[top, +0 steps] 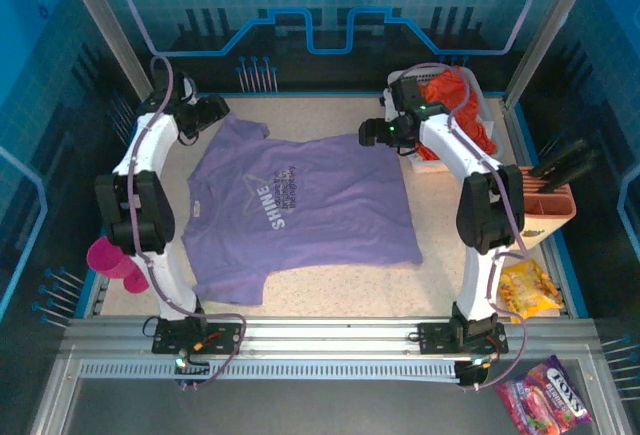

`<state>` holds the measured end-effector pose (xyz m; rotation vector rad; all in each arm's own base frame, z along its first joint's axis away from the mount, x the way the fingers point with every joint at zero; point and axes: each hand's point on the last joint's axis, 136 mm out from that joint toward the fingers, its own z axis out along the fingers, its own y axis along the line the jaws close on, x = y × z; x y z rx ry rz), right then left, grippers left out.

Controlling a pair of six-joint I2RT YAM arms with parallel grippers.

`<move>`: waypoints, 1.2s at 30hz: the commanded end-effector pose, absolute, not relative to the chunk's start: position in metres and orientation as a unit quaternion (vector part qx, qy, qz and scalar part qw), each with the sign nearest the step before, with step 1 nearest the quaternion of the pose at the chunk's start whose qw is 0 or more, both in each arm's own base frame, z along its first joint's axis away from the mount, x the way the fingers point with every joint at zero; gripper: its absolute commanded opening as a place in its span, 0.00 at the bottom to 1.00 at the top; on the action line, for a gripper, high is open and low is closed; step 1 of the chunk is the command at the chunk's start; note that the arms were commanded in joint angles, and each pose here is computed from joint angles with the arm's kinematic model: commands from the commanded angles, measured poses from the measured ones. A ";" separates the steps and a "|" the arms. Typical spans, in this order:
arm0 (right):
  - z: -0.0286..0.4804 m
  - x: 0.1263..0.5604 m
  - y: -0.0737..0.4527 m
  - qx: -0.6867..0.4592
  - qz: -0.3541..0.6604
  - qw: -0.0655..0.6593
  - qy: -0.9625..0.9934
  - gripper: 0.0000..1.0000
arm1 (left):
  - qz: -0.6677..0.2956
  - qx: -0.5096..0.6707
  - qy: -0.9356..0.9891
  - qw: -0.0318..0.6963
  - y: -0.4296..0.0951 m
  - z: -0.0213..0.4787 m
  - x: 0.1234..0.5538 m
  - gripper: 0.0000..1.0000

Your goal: Fold and stack the t-shirts

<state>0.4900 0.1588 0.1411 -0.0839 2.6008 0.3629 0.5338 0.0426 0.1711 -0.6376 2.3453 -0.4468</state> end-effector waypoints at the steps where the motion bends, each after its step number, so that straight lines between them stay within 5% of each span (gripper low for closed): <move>1: 0.139 0.501 0.159 -0.038 0.107 0.256 0.960 0.86 | -0.160 -0.219 0.901 0.338 0.043 0.160 0.562 0.78; 18: 0.092 0.533 0.163 -0.035 0.080 0.226 0.970 0.74 | -0.059 -0.203 0.926 0.313 0.045 0.087 0.640 0.75; 36: 0.087 0.539 0.163 -0.040 0.073 0.222 0.972 0.74 | 0.020 -0.155 0.941 0.300 0.060 0.050 0.643 0.61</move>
